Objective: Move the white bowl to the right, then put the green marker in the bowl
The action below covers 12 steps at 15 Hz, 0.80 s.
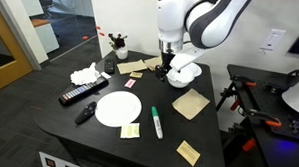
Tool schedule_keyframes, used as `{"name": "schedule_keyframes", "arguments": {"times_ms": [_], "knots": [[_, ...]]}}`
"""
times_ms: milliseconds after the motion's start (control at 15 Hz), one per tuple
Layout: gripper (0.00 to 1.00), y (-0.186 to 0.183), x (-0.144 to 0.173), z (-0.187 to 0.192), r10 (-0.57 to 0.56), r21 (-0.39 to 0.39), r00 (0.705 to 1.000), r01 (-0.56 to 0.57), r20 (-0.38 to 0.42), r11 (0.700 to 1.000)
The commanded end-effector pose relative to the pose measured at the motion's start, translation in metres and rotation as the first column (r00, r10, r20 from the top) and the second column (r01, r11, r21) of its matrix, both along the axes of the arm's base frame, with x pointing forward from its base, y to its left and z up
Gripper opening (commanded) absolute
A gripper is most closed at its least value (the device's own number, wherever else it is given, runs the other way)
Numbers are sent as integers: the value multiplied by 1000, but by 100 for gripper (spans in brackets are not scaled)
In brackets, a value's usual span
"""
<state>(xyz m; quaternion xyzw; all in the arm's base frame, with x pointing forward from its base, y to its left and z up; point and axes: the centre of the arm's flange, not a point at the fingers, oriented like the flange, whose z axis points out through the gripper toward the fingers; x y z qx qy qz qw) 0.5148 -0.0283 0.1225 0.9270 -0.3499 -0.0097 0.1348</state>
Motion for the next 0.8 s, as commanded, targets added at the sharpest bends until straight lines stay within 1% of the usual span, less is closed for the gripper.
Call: {"name": "schedule_keyframes", "arguments": {"times_ms": [0, 333, 733], "knots": [[100, -10, 23, -16, -15, 15, 1000, 15, 7, 1000], [100, -15, 34, -33, -49, 29, 999, 49, -13, 998], [100, -24, 34, -47, -87, 28, 996, 88, -31, 996]]}}
